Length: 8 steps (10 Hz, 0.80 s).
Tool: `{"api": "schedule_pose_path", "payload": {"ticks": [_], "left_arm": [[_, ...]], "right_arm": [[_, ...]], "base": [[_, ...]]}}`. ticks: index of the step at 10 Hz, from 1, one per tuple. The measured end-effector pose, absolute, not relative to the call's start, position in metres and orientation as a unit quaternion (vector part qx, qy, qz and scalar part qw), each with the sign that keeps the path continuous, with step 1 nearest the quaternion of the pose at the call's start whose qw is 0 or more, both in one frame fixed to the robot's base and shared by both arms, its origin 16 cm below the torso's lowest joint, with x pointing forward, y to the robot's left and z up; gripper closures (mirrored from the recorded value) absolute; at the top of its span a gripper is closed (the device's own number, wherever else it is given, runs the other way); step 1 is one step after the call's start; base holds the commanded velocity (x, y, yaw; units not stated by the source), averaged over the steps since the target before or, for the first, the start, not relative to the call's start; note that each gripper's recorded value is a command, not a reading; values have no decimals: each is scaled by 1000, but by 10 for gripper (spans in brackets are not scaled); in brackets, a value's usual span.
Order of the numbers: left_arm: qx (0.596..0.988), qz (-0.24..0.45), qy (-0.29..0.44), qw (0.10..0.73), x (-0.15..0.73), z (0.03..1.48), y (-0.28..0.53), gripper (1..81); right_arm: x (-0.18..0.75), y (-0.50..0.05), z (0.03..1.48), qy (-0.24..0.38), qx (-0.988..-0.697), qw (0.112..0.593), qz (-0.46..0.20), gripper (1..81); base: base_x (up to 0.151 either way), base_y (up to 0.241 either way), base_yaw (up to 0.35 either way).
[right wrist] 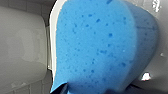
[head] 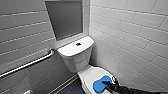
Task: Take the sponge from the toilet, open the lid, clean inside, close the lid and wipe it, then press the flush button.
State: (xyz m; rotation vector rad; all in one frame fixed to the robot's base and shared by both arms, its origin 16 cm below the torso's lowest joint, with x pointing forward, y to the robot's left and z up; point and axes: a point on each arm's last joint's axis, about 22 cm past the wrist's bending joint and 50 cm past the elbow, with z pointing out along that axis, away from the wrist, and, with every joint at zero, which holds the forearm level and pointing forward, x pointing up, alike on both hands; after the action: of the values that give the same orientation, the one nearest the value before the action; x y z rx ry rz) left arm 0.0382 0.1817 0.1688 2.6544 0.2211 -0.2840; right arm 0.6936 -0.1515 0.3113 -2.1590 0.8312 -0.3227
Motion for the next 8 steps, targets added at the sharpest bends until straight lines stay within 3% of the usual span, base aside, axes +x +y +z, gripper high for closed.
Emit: {"api": "schedule_pose_path", "payload": {"ticks": [1, 2, 8], "left_arm": [[964, -103, 80, 230, 39, 169, 180, 10], [964, -103, 80, 230, 39, 169, 180, 10], [964, -103, 81, 231, 39, 169, 179, 10]], "right_arm": [[695, -149, 310, 326, -850, 391, -133, 10], [696, -147, 308, 318, -852, 390, -142, 811], [678, -154, 305, 322, -853, 391, -130, 811]], "base": [[0, 0, 0], [0, 0, 0], [0, 0, 0]]}}
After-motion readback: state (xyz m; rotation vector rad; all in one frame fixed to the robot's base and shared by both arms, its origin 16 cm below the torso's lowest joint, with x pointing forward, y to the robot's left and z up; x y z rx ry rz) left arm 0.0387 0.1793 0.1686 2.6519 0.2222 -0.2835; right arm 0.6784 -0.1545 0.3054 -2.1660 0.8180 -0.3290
